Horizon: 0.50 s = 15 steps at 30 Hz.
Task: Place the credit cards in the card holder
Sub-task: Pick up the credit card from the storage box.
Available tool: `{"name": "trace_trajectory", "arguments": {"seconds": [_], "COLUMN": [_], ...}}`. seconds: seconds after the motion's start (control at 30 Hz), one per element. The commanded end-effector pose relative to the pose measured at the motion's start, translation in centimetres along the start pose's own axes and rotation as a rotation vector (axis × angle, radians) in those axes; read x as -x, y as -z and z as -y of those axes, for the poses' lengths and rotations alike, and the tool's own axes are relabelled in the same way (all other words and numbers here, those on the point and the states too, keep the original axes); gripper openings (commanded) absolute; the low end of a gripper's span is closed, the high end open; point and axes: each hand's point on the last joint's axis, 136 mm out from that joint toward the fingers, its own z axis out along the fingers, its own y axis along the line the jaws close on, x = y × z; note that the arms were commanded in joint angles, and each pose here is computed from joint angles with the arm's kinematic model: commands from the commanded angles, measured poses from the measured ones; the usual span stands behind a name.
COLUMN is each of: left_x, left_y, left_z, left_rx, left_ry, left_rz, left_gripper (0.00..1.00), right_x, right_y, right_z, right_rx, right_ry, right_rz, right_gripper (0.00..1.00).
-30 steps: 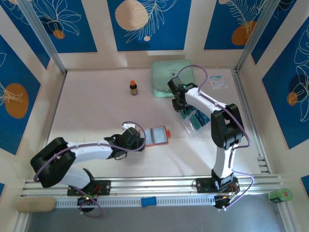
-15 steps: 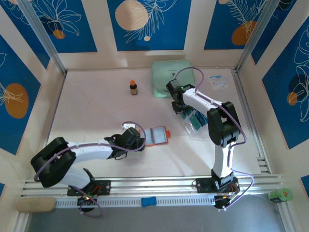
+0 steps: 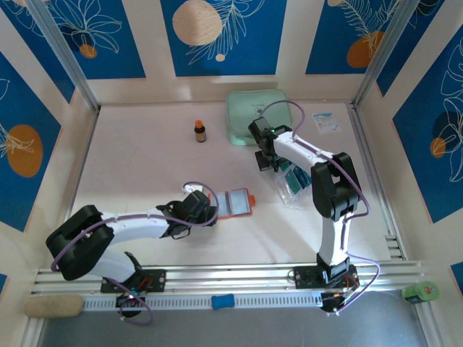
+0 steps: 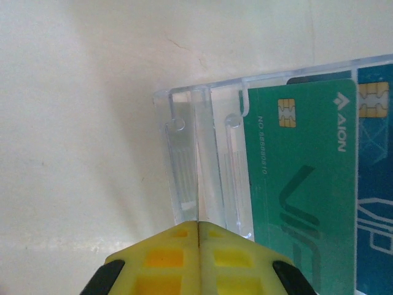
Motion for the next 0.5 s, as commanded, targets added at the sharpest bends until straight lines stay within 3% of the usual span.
{"name": "trace_trajectory", "arguments": {"seconds": [0.0,0.23,0.47], "left_x": [-0.6,-0.6,-0.6], "left_y": [-0.2,-0.1,0.0], "left_z": [-0.4,-0.5,-0.4], "left_rx": [0.017,0.022,0.020], "left_ry": [-0.019,-0.020,-0.016], "left_rz": [-0.019,-0.021,-0.027], "left_gripper": [1.00,1.00,1.00], "right_x": [1.5,1.4,-0.1], "right_y": [4.8,9.7,12.4], "right_z": [-0.6,-2.5,-7.4], "right_rx": [0.074,0.192,0.518], "right_ry": [0.002,-0.028,-0.133], "right_rz": [0.093,0.181,0.207], "right_gripper": [0.00,0.00,0.00]}}
